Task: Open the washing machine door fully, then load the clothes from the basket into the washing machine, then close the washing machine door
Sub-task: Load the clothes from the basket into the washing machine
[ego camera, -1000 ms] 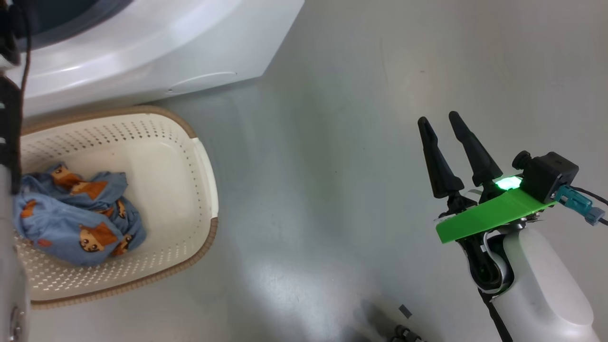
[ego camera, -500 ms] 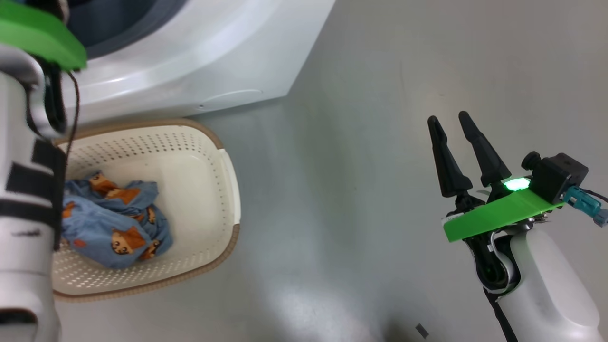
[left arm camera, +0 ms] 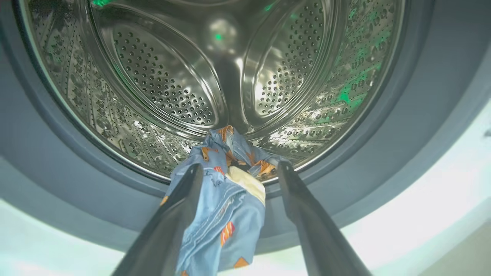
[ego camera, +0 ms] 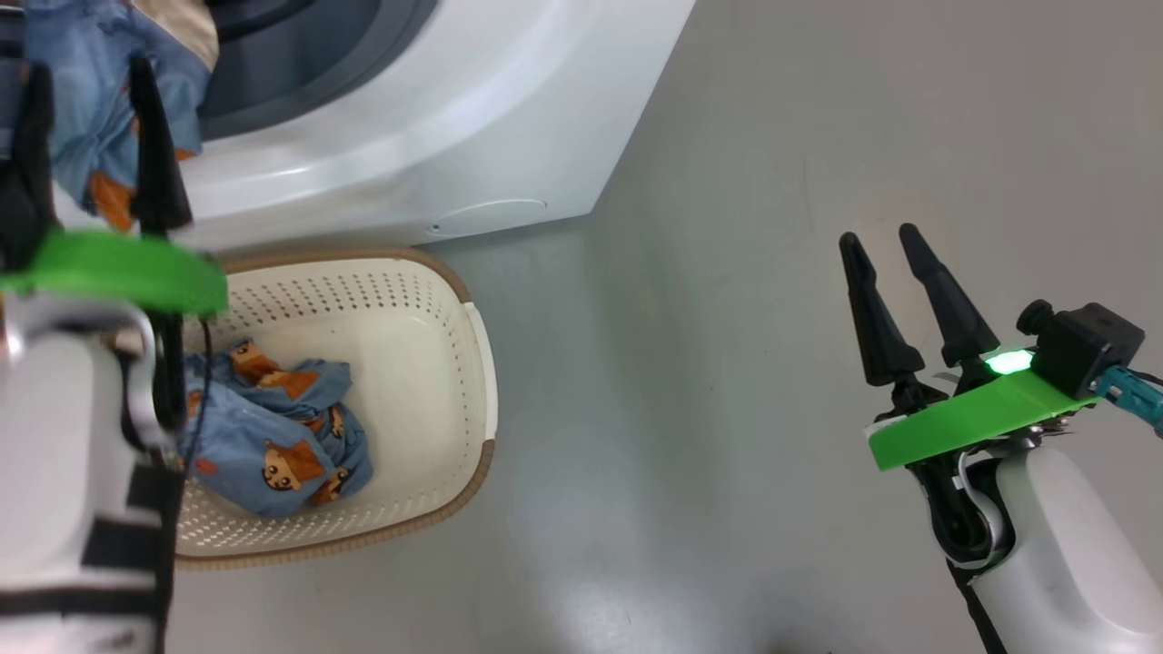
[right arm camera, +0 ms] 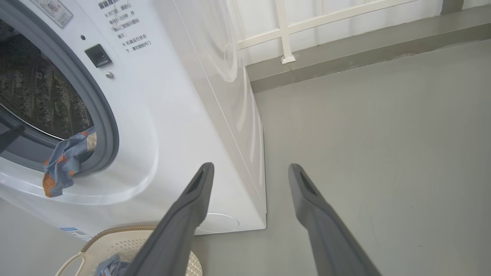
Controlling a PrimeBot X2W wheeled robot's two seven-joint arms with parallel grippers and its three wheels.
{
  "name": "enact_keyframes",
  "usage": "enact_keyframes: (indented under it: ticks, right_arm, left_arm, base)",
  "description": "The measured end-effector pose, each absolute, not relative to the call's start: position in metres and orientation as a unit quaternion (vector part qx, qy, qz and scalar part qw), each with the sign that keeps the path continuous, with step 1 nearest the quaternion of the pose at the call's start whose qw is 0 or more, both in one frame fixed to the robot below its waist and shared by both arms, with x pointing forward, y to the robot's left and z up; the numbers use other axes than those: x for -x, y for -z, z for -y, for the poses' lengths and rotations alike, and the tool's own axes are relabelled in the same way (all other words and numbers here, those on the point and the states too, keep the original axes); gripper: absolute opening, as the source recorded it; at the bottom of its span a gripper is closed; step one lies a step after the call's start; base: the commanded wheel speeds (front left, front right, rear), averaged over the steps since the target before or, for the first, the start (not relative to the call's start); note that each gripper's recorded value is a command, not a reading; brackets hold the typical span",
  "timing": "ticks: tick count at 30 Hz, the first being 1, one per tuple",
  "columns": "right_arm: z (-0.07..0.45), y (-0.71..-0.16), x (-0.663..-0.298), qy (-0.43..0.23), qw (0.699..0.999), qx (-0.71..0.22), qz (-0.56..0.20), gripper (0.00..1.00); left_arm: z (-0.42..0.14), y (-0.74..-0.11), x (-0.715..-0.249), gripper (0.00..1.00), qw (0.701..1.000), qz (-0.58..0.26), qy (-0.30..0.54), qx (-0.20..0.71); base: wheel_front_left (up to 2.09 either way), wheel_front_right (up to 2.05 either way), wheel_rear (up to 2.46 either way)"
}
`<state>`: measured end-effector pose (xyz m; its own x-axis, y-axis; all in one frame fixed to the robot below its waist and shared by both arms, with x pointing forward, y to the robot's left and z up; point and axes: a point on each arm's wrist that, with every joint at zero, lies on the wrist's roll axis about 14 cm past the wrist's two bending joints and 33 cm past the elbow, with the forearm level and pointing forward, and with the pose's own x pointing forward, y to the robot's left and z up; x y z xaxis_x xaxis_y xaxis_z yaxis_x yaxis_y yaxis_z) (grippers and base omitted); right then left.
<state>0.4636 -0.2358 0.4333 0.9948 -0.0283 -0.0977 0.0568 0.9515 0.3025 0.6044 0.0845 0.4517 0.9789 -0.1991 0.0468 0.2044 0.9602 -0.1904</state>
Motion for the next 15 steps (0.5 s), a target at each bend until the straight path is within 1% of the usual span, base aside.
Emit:
enact_keyframes:
  ticks: [4, 15]
  right_arm:
    - [0.237, -0.433, -0.460, 0.022, 0.987, -0.154, -0.047, 1.00]
    - [0.235, -0.443, -0.464, 0.012, 0.988, -0.149, -0.034, 1.00]
  left_arm:
    - [-0.097, -0.445, -0.581, 1.00, 0.991, 0.009, 0.088, 0.097]
    - [-0.124, -0.429, -0.532, 1.00, 0.994, -0.015, 0.048, 0.098]
  base:
    - [0.00, 0.00, 0.00]
    - [0.00, 0.00, 0.00]
